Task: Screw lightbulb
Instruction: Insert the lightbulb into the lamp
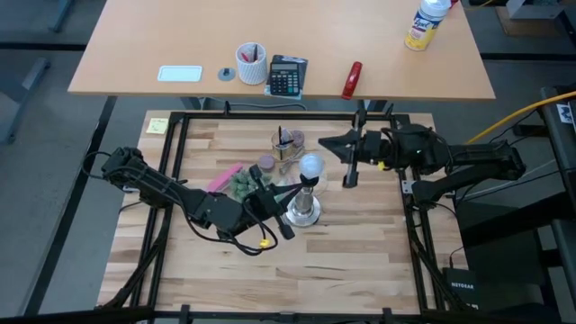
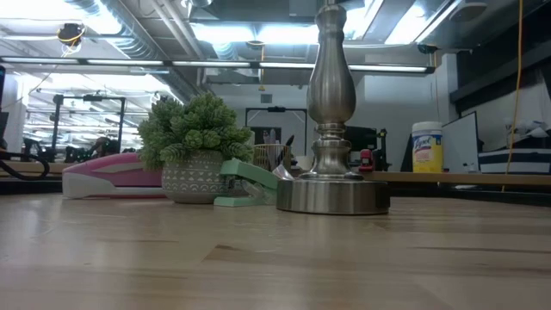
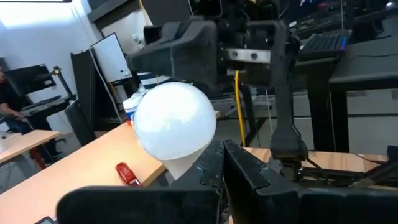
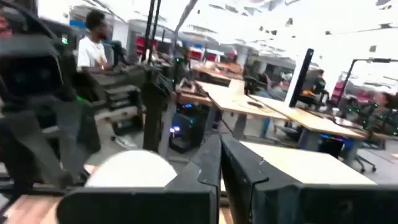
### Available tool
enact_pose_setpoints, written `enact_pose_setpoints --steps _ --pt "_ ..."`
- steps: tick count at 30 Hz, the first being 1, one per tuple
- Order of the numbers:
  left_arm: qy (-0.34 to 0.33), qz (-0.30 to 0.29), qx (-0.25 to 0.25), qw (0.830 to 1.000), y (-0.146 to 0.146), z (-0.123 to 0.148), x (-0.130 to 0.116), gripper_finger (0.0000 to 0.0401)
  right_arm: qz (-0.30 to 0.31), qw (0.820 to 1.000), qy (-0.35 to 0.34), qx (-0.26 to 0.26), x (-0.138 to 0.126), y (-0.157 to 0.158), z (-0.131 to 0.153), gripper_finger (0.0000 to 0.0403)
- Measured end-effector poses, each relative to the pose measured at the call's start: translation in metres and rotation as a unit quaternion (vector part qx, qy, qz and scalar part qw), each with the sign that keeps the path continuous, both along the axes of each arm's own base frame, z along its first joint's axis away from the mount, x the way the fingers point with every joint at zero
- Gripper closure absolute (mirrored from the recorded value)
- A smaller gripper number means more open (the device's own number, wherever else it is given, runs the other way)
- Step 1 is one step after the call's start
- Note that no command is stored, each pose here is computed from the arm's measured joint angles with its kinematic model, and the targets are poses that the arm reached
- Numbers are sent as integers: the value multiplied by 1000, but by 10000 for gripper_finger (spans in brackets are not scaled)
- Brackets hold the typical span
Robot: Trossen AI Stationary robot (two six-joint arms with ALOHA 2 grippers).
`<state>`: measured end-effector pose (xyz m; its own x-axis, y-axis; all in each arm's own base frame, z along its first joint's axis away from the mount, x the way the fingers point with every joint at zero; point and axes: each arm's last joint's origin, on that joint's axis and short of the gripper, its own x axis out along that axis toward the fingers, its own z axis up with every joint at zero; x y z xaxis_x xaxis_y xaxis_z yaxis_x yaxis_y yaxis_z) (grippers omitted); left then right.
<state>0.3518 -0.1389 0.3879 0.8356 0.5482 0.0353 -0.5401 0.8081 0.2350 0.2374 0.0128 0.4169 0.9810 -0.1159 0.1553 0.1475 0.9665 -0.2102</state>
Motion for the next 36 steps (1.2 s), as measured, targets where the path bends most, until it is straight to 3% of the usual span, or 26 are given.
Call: enact_pose_setpoints --steps 18,36 --pt "-2 -2 0 1000 12 0 6 400 19 998 66 -5 3 1 -13 386" --pt "-1 16 -1 1000 13 0 5 400 51 996 75 7 3 3 -15 386"
